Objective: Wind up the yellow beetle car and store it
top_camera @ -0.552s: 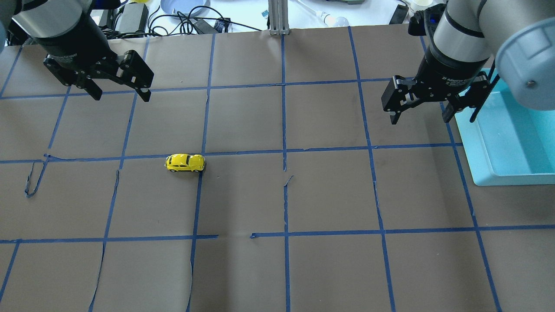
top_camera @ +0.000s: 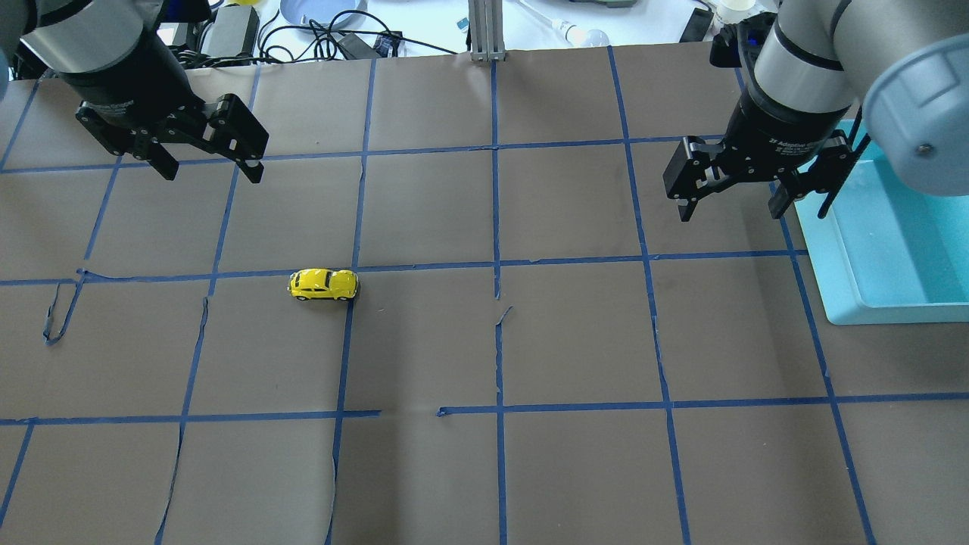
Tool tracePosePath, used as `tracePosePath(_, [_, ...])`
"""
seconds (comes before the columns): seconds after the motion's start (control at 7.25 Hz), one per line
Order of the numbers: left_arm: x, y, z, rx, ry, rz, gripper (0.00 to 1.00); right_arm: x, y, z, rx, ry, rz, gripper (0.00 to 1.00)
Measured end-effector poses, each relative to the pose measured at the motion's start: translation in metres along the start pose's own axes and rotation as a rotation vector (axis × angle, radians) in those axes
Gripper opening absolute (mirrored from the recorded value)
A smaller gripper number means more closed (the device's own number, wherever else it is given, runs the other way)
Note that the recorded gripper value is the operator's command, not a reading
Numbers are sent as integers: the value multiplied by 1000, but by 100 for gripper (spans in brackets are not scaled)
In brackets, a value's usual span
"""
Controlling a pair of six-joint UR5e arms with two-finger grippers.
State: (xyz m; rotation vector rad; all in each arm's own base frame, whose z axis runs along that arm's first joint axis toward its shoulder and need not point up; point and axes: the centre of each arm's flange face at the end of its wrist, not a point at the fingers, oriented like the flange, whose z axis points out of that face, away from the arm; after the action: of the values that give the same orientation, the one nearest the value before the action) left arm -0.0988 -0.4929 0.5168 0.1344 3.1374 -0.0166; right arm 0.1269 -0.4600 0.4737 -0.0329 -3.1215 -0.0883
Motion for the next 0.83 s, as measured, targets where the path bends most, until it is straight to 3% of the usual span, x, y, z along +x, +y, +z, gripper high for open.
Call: tracePosePath(0.83, [0, 4, -4, 5, -10, -2, 100, 1, 2, 0, -7, 7, -8, 100])
